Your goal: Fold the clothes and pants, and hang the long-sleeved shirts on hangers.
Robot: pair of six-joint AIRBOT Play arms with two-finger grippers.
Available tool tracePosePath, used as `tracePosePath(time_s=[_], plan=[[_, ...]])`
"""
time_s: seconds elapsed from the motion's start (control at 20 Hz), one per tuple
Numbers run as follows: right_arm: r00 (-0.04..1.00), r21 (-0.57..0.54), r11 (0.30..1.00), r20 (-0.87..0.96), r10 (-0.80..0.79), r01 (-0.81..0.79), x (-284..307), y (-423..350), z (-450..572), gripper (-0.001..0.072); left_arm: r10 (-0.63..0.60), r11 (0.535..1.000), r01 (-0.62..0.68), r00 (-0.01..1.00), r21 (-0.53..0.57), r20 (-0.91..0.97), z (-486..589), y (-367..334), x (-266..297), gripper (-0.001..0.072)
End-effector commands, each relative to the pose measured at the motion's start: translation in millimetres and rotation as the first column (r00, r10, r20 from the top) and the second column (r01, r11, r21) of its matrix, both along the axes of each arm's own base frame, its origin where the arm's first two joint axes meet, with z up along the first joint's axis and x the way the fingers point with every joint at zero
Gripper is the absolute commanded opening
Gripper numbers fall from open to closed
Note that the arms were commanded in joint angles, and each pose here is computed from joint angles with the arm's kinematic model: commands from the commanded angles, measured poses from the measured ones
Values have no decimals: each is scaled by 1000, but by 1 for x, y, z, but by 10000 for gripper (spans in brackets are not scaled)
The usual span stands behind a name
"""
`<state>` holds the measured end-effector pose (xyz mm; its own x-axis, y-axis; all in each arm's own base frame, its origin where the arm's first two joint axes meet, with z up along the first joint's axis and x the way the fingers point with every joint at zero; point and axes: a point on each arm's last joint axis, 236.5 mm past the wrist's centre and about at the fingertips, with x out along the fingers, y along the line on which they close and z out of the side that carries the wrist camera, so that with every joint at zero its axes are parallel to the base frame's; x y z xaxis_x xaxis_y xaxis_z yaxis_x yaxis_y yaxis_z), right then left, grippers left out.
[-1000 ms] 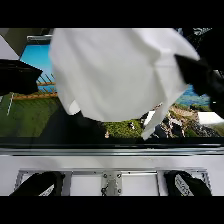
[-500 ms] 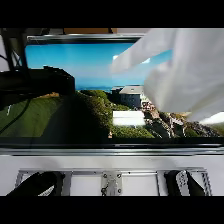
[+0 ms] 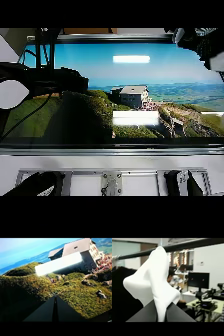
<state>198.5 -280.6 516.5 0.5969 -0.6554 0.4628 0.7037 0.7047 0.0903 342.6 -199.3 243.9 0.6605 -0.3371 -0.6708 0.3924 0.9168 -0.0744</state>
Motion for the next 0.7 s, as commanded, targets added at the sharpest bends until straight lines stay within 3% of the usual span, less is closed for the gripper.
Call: tracePosePath(time_s=[0.0, 0.65], plan=[[986, -14, 988, 70, -154, 155, -33, -22, 15, 23, -2, 1000, 2, 1000, 5, -1, -2, -1, 2, 19], [966, 36, 967, 56, -253, 251, -61, -58, 0, 24, -3, 1000, 3, 1000, 7, -11, -4, -1, 0, 19]])
